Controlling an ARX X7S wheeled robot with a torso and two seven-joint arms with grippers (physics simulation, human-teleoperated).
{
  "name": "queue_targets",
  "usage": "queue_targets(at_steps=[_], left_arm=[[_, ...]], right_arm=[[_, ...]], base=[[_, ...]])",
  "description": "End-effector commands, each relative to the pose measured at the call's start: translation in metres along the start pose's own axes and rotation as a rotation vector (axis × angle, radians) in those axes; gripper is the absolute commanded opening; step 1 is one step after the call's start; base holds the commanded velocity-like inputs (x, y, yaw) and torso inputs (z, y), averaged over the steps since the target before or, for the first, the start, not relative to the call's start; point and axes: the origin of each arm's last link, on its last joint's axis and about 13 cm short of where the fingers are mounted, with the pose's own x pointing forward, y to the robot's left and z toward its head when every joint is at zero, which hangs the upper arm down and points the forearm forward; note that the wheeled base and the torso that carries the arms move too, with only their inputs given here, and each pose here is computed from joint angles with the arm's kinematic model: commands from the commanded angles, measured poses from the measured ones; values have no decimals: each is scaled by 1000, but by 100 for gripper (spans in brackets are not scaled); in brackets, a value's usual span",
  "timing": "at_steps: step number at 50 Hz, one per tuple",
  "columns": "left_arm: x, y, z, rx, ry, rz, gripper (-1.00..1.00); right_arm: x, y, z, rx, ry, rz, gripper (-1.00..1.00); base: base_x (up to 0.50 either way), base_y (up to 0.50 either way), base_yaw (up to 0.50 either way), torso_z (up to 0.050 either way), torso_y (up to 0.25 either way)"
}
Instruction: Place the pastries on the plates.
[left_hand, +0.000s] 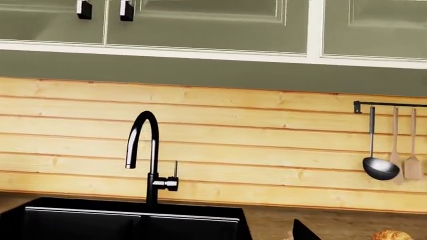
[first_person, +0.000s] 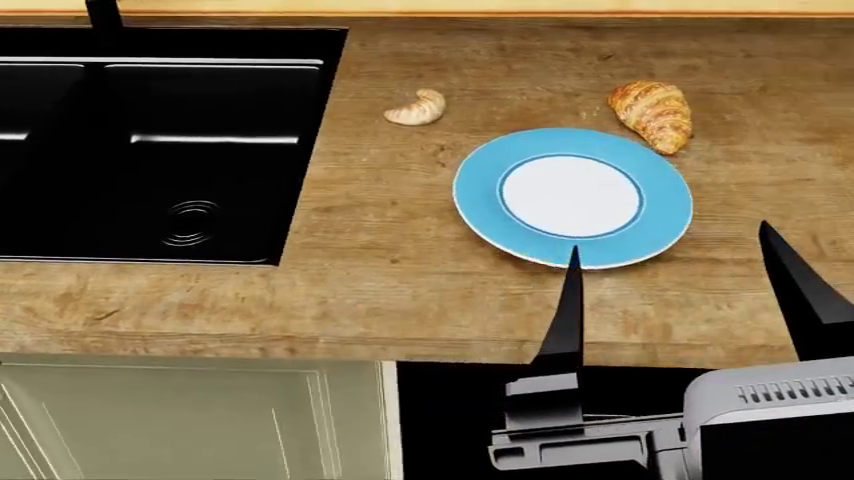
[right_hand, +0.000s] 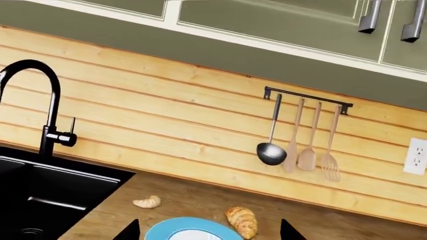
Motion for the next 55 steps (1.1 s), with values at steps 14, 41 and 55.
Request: queue_targets(at_steps=[14,41,55], left_arm=[[-1,-3,0,-7,9,-5,100],[19,11,25,20,-83,64,100],[23,15,36,51,-127,76,100]], right_arm=[[0,-1,1,0,4,14,100],[22,-27,44,-31,47,15,100],[26,-36,63,-14,47,35,100]], base=[[0,-500,0,0,0],[6,-241,0,0,0],[492,0,0,0,0]])
